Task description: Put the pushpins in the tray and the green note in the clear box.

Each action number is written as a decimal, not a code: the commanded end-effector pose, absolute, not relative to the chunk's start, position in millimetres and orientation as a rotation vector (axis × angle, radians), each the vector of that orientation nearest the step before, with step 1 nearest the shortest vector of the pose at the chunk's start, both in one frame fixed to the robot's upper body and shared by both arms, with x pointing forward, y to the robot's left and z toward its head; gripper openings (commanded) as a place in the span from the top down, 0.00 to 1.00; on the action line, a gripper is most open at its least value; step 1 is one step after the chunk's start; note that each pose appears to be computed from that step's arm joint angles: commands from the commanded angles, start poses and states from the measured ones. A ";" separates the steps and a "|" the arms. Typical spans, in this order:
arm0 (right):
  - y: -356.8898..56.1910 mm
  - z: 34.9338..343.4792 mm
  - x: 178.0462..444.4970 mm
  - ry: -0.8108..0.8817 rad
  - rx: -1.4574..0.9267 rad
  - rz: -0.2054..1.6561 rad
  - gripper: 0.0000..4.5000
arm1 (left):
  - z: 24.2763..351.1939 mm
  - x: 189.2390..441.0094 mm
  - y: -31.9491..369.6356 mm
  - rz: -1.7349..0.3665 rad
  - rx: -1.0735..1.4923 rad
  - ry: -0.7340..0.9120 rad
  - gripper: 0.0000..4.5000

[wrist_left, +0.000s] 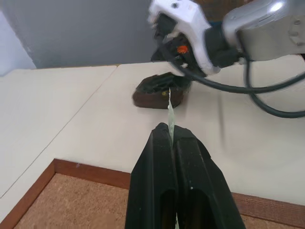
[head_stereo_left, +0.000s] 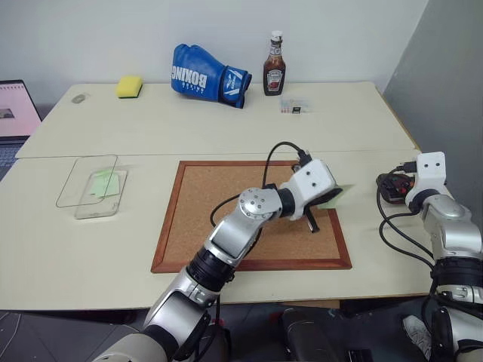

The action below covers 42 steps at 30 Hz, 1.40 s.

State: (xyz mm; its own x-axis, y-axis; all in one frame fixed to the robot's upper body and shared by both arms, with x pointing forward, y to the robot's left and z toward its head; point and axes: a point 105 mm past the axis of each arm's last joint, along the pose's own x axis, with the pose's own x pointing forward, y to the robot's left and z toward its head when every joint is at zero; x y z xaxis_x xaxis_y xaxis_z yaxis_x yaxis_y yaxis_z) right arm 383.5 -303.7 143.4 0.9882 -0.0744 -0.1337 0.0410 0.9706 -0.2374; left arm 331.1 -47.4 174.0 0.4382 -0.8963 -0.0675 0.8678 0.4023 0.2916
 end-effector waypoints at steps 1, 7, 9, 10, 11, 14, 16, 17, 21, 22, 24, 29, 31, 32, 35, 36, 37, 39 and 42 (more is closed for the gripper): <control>-257.9 193.2 375.0 -0.022 -0.178 0.155 0.00 | 213.5 361.9 3.6 -0.924 0.222 -0.168 1.00; -131.3 232.3 325.4 -0.124 -0.022 0.763 0.00 | 234.0 413.4 146.0 -0.353 0.291 -0.140 1.00; -110.3 241.7 314.2 -0.140 0.011 0.862 0.00 | 237.6 417.8 175.4 -0.216 0.286 -0.139 1.00; -98.5 247.7 308.7 -0.151 0.025 0.915 0.00 | 239.6 419.3 193.7 -0.127 0.275 -0.139 1.00; -83.6 254.8 300.1 -0.167 0.036 0.991 0.00 | 242.5 418.3 218.1 -0.005 0.274 -0.144 1.00; -53.2 269.1 280.1 -0.191 0.058 1.162 0.00 | 245.8 407.4 275.3 0.280 0.272 -0.146 1.00; -45.8 272.0 274.7 -0.191 0.058 1.205 0.00 | 244.9 402.1 291.3 0.363 0.258 -0.141 1.00; -44.0 272.6 273.4 -0.190 0.056 1.215 0.00 | 244.6 400.6 295.2 0.385 0.253 -0.140 1.00; -28.4 277.2 264.0 -0.205 0.041 1.299 0.00 | 232.5 385.9 334.4 0.540 0.204 -0.087 1.00; -27.8 277.3 264.3 -0.206 0.040 1.299 0.00 | 230.5 385.7 335.7 0.541 0.197 -0.080 1.00; -25.6 277.0 266.3 -0.208 0.036 1.301 0.00 | 221.9 384.5 342.3 0.550 0.158 -0.054 1.00; -24.1 276.4 267.3 -0.209 0.031 1.303 0.00 | 204.0 384.6 347.9 0.550 0.097 -0.003 1.00; -24.1 276.2 267.6 -0.209 0.030 1.302 0.00 | 202.5 383.2 348.6 0.560 0.111 -0.005 1.00; -24.8 276.0 268.1 -0.209 0.029 1.296 0.00 | 198.8 381.8 348.3 0.569 0.103 0.005 1.00; -27.2 275.4 270.4 -0.206 0.036 1.272 0.00 | 187.6 378.3 349.1 0.603 0.100 0.031 0.89; -27.4 275.1 270.5 -0.204 0.040 1.268 0.00 | 186.7 378.3 349.2 0.607 0.100 0.033 0.84; -27.5 274.5 270.3 -0.203 0.039 1.267 0.00 | 187.3 378.4 349.9 0.614 0.102 0.033 0.81; -27.8 273.5 270.0 -0.199 0.038 1.266 0.00 | 188.9 378.6 351.7 0.626 0.105 0.031 0.71; -29.0 273.1 270.6 -0.196 0.036 1.258 0.00 | 190.5 379.1 352.4 0.628 0.105 0.028 0.60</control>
State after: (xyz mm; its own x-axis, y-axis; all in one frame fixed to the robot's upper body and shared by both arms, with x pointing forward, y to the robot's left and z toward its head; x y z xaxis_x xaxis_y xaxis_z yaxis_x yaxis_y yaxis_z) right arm 274.4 -26.0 264.0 0.2909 0.9469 0.1367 -0.9531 0.2993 -0.0449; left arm 379.1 349.1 171.2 0.8145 0.5777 -0.0539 -0.5699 0.8140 0.1126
